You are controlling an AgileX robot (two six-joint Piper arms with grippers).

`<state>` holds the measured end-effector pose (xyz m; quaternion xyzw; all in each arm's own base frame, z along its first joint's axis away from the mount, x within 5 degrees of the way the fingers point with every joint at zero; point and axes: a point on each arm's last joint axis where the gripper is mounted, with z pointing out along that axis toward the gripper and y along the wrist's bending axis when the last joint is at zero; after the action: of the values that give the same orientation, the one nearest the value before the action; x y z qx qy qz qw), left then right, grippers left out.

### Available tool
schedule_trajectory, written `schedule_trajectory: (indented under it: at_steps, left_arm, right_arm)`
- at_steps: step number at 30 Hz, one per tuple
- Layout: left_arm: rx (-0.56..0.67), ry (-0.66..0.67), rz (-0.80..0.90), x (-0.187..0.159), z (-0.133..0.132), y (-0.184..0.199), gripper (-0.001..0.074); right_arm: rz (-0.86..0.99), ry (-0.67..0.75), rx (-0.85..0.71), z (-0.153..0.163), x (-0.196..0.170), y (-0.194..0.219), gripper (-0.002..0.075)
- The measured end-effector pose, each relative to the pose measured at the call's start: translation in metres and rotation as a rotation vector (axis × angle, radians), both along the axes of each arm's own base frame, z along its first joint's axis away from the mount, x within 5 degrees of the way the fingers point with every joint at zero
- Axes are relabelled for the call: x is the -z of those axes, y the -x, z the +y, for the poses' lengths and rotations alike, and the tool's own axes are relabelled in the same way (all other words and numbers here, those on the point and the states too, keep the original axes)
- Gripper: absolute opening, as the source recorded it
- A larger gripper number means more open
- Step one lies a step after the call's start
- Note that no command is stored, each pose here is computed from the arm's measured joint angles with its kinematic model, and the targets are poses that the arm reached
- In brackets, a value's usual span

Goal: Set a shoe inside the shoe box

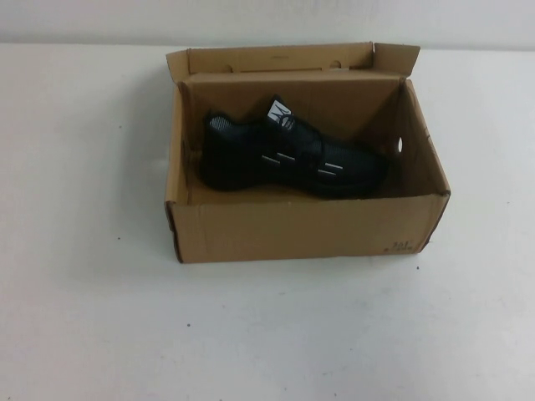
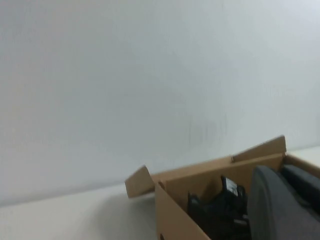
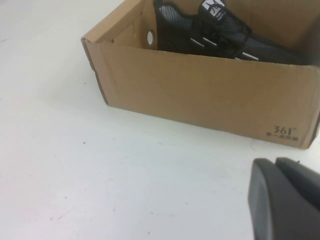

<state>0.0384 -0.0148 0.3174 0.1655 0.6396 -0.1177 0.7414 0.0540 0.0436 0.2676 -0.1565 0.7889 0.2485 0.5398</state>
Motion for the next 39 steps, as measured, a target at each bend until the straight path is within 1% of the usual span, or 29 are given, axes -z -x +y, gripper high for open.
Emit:
schedule_trajectory:
  at_steps: [5, 8, 10, 12, 16, 29, 32, 36, 39]
  left_arm:
    - [-0.030, 0.138, -0.155, 0.019, 0.002, 0.005, -0.0001]
    - [-0.059, 0.166, -0.173, 0.042, 0.002, 0.001, -0.0001]
    - [-0.078, 0.166, -0.124, 0.060, 0.001, -0.005, -0.0001]
    - [-0.105, 0.186, -0.032, 0.080, 0.001, -0.010, -0.0001]
    - [-0.160, 0.187, 0.101, 0.109, 0.002, -0.016, -0.0001]
    - [-0.232, 0.055, 0.390, 0.139, 0.004, -0.015, -0.0001]
    - [-0.277, 0.041, 0.467, 0.147, 0.007, -0.013, -0.0001]
    - [-0.325, 0.051, 0.472, 0.147, 0.010, -0.013, -0.0001]
    - [-0.335, 0.054, 0.472, 0.147, 0.011, -0.013, -0.0001]
  right_arm:
    - [0.000, 0.000, 0.000, 0.000, 0.000, 0.000, -0.0016]
    - [0.000, 0.000, 0.000, 0.000, 0.000, 0.000, -0.0016]
    - [0.000, 0.000, 0.000, 0.000, 0.000, 0.000, -0.0016]
    - [0.001, -0.001, 0.000, 0.000, 0.000, 0.000, -0.0016]
    - [0.001, -0.001, 0.000, 0.000, 0.000, 0.000, -0.0016]
    - [0.009, 0.003, -0.004, 0.000, 0.001, 0.000, -0.0016]
    - [0.012, 0.002, -0.006, 0.000, 0.001, 0.001, -0.0016]
    - [0.012, 0.002, -0.006, 0.000, 0.001, 0.001, -0.0016]
    - [0.012, 0.002, -0.006, 0.000, 0.001, 0.001, -0.0016]
